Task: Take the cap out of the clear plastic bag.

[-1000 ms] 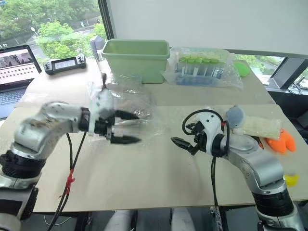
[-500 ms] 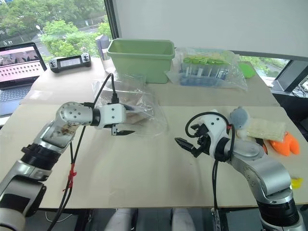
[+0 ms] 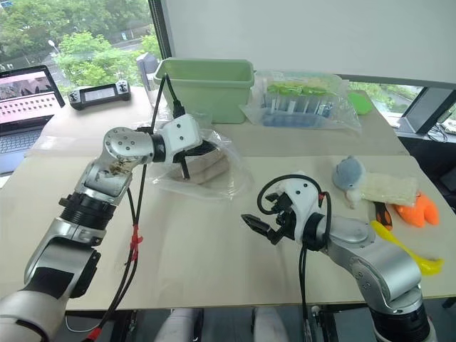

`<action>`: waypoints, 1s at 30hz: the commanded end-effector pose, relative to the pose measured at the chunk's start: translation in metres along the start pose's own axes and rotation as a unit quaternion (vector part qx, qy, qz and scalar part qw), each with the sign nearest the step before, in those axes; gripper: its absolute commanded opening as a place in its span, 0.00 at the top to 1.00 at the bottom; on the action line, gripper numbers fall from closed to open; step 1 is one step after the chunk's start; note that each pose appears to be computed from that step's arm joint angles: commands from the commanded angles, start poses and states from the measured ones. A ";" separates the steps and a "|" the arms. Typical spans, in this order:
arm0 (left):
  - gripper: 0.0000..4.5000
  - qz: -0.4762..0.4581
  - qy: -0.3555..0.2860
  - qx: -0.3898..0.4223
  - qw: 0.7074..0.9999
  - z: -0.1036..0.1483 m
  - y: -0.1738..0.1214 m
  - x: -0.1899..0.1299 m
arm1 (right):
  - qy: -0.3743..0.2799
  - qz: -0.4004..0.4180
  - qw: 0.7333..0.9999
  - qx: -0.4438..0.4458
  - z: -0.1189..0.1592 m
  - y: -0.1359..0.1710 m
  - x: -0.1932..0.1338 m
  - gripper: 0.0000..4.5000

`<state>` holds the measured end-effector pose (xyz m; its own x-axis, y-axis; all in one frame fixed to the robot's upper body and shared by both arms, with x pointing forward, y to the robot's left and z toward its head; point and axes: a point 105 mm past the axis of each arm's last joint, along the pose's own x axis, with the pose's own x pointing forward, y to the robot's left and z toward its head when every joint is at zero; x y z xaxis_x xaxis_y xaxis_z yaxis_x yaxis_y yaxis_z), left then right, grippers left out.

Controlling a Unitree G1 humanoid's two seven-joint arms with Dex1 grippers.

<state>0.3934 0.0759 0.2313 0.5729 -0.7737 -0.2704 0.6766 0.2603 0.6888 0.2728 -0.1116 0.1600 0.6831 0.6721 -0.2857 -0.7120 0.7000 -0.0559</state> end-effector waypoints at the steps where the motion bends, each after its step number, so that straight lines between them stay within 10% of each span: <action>1: 1.00 0.019 -0.032 0.028 0.999 0.028 0.018 -0.008 | -0.016 0.008 1.000 -0.011 0.008 0.007 0.000 0.00; 16: 1.00 0.137 -0.046 0.079 0.986 0.049 0.064 -0.019 | -0.046 0.006 0.999 0.015 0.013 0.005 0.008 0.00; 26: 1.00 0.031 -0.060 0.035 0.997 0.047 0.029 -0.013 | -0.073 0.016 0.993 0.092 0.011 0.014 0.022 0.00; 30: 0.78 -0.014 -0.044 0.031 0.998 0.037 0.018 -0.024 | -0.073 0.010 0.993 0.094 0.010 0.012 0.022 0.00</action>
<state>0.3822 0.0752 0.2609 0.5237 -0.8178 -0.2388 0.6777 0.2300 0.6985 0.2812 -0.0853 0.1524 0.6838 0.7060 -0.1840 -0.6891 0.7079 0.1553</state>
